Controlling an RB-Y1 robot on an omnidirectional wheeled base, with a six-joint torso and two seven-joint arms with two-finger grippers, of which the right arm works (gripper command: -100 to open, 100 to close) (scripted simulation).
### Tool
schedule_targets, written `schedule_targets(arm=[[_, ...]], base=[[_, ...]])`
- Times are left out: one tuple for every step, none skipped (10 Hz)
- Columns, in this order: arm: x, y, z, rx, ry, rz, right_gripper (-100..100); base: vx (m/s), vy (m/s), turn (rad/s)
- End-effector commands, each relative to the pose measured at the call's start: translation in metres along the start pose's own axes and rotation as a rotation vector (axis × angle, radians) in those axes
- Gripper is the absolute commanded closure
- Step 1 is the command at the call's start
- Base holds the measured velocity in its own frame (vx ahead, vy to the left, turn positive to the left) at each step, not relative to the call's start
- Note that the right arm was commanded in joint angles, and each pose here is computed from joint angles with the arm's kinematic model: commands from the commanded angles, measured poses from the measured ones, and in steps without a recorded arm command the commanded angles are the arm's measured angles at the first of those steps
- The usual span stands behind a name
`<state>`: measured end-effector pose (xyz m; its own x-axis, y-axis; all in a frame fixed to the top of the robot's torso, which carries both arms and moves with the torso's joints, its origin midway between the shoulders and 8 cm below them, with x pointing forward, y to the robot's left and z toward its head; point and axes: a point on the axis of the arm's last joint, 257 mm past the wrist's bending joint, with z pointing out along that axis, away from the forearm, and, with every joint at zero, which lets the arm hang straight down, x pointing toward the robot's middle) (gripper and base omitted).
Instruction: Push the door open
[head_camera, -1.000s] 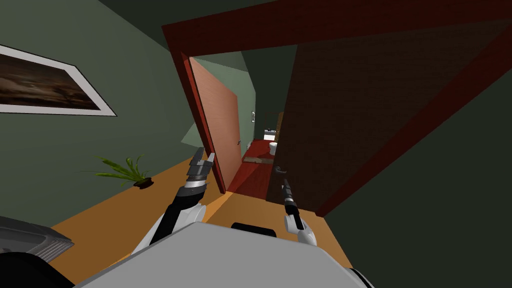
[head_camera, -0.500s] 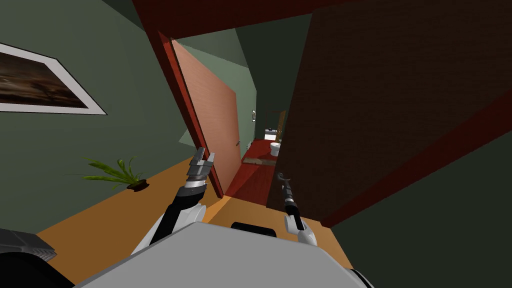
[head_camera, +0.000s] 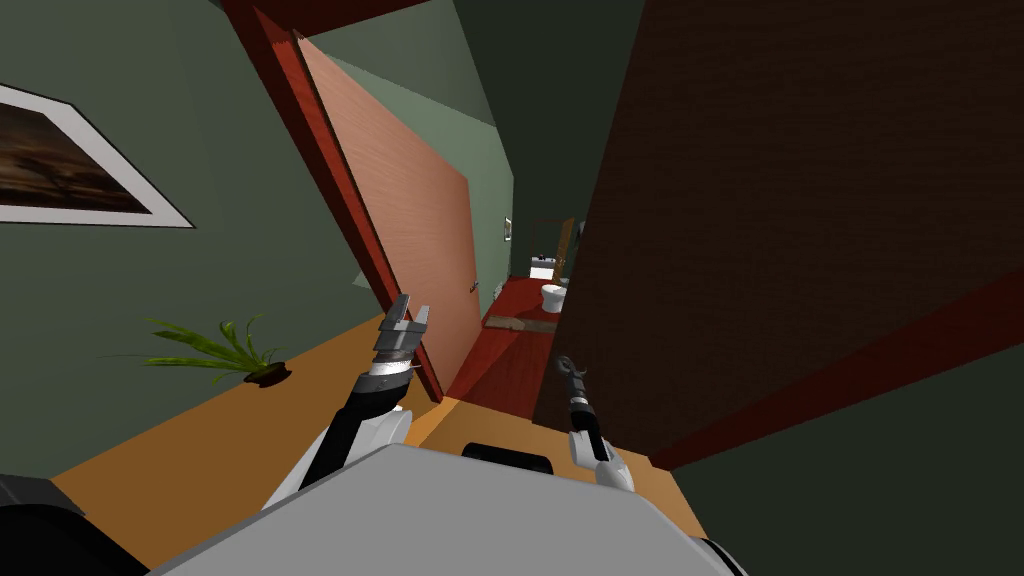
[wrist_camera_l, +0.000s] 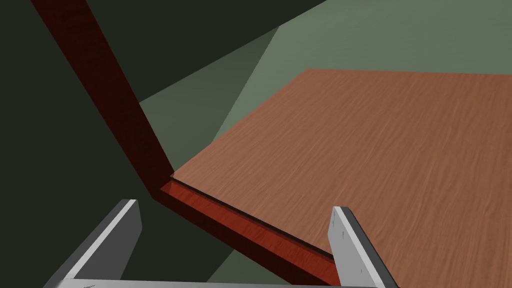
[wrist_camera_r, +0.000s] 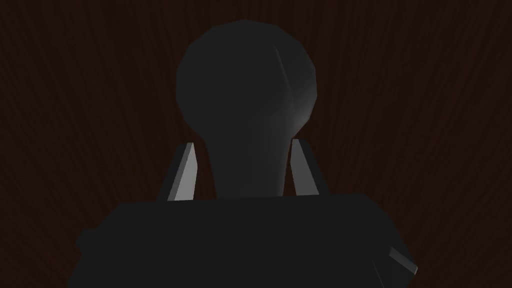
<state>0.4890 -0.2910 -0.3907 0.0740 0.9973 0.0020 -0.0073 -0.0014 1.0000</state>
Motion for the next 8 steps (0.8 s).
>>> schedule_targets(arm=[[0.0,0.0,-0.0003,0.001,0.0,0.0,100],[0.0,0.0,-0.0003,0.001,0.0,0.0,100],[0.0,0.0,-0.0003,0.001,0.0,0.0,100],[0.0,0.0,-0.0003,0.001,0.0,0.0,100],[0.0,0.0,-0.0003,0.001,0.0,0.0,100],[-0.006,0.002,0.0018,-0.004,-0.013,-0.001,100],[-0.007,0.002,0.0016,-0.004,-0.016,-0.001,100],[-0.011,0.002,0.0013,-0.003,-0.025,-0.001,100]], base=[[-0.026,-0.002,0.008],[-0.014,-0.004,0.014],[0.0,0.0,0.0],[0.0,0.0,0.0],[0.0,0.0,0.0],[0.102,0.025,-0.026],[0.159,0.035,-0.035],[0.173,0.025,-0.034]])
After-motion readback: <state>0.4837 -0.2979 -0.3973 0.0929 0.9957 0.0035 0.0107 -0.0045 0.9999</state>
